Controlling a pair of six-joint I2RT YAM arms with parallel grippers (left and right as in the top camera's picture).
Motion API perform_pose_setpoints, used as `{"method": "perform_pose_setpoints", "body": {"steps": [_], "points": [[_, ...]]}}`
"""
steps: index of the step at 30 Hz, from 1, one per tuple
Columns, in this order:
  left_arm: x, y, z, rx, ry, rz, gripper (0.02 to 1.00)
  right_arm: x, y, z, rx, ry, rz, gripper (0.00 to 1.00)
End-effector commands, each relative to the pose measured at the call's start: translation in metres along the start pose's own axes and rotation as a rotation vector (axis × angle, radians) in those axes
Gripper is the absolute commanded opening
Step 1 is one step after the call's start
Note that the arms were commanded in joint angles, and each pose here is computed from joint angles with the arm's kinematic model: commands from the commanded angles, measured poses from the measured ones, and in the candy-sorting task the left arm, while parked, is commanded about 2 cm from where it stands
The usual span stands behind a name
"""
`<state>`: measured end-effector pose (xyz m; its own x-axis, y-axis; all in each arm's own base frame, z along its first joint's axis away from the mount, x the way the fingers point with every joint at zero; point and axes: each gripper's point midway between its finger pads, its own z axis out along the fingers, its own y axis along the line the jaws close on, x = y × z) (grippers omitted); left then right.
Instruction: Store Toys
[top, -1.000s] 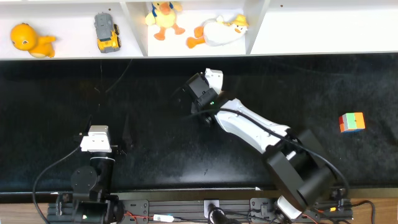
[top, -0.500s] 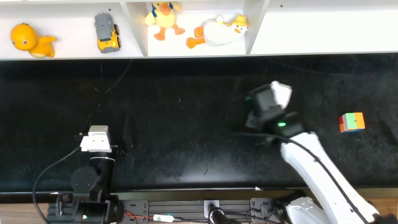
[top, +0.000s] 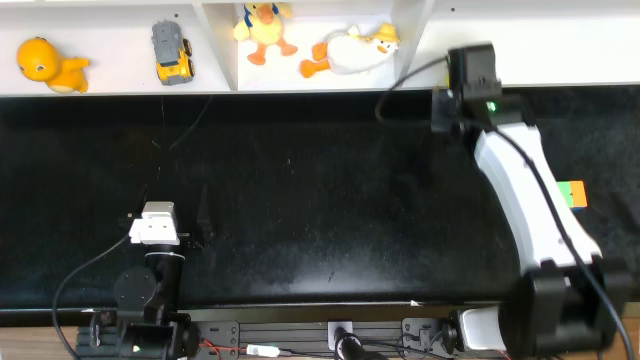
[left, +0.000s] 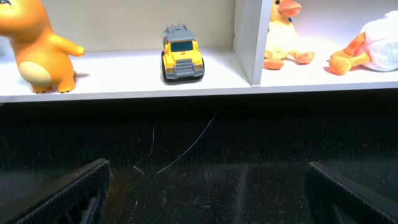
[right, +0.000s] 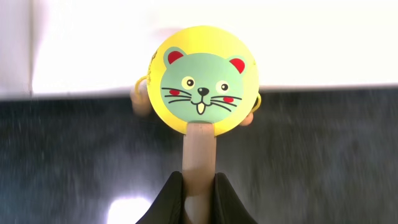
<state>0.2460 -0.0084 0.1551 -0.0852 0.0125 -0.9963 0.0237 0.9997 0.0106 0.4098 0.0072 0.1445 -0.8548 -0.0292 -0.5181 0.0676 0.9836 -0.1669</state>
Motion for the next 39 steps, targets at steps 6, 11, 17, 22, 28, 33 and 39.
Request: {"method": "perform_pose_setpoints", "body": {"steps": [6, 11, 17, 22, 28, 33, 39], "points": [[-0.001, -0.004, -0.001, 0.017, -0.007, 0.019, 0.998, -0.063, 0.024, 0.039, -0.069, -0.093, -0.036, 0.08], [-0.001, -0.004, -0.001, 0.017, -0.007, 0.019, 0.998, -0.071, 0.033, 0.054, -0.1, -0.113, -0.02, 0.205], [-0.001, -0.004, -0.001, 0.017, -0.007, 0.019, 0.996, -0.061, 0.031, 0.044, -0.101, -0.075, -0.014, 0.514], [-0.001, -0.004, -0.001, 0.017, -0.007, 0.019, 0.998, -0.046, 0.013, 0.012, -0.087, -0.073, 0.0, 0.715], [-0.001, -0.004, -0.001, 0.017, -0.007, 0.019, 0.998, 0.029, -0.014, -0.017, -0.045, -0.028, 0.019, 0.996], [-0.001, -0.004, -0.001, 0.017, -0.007, 0.019, 0.998, 0.079, -0.026, -0.047, -0.029, -0.014, 0.024, 0.998], [-0.001, -0.004, -0.001, 0.017, -0.007, 0.019, 0.998, 0.102, -0.023, -0.075, -0.085, -0.002, 0.021, 0.998]]}}
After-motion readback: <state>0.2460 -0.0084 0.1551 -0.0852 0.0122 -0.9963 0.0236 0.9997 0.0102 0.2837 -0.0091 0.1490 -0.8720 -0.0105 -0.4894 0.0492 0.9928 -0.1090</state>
